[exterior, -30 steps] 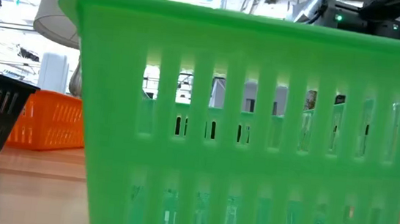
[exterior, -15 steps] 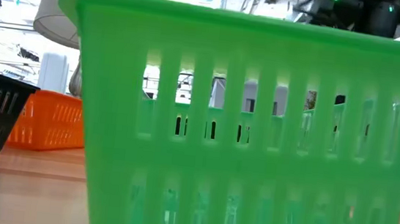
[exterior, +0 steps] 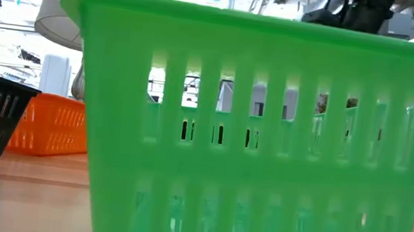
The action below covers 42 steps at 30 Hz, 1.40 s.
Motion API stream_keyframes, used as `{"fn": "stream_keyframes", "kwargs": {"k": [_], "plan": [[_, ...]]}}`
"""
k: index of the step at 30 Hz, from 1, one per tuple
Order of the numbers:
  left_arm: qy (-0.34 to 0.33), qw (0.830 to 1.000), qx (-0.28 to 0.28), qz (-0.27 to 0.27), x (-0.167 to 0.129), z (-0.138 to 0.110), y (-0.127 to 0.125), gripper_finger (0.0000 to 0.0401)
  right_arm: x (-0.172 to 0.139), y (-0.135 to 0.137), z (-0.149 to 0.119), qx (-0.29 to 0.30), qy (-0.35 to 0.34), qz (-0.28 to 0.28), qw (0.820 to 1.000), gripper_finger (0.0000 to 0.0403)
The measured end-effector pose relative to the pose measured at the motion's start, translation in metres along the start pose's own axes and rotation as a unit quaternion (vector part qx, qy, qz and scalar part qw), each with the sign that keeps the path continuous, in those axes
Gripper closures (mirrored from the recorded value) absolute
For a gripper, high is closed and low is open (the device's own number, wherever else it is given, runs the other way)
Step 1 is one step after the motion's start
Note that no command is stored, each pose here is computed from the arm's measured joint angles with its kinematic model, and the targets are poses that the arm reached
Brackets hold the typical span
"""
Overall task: Stack baskets by color
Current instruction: Stack the top green bin on the middle right green bin
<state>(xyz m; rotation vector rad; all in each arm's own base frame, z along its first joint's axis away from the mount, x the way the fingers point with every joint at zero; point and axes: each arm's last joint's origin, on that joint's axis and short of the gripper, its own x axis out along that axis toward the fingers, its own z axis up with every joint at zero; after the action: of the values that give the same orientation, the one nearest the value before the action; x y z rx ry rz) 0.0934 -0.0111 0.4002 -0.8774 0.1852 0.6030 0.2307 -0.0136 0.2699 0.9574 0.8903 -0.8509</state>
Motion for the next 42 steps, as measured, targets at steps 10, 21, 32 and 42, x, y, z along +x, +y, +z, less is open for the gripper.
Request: {"fn": "stream_keyframes", "kwargs": {"k": [10, 21, 32, 42], "plan": [[0.009, 1.000, 0.010, 0.023, 0.002, 0.000, 0.005, 0.0150, 0.040, 0.016, 0.032, -0.014, -0.038, 0.020, 0.999, 0.0172], [0.013, 0.999, 0.015, 0.034, 0.002, -0.001, 0.008, 0.0150, 0.100, 0.020, 0.067, -0.006, -0.049, -0.012, 0.999, 0.0172], [0.016, 0.999, 0.020, 0.042, 0.001, -0.001, 0.010, 0.0150, 0.117, 0.038, 0.097, -0.041, -0.040, -0.060, 0.997, 0.0172], [0.009, 0.999, 0.025, 0.047, 0.002, 0.000, 0.010, 0.0150, 0.117, 0.036, 0.102, -0.054, -0.041, -0.101, 0.993, 0.0173]]}}
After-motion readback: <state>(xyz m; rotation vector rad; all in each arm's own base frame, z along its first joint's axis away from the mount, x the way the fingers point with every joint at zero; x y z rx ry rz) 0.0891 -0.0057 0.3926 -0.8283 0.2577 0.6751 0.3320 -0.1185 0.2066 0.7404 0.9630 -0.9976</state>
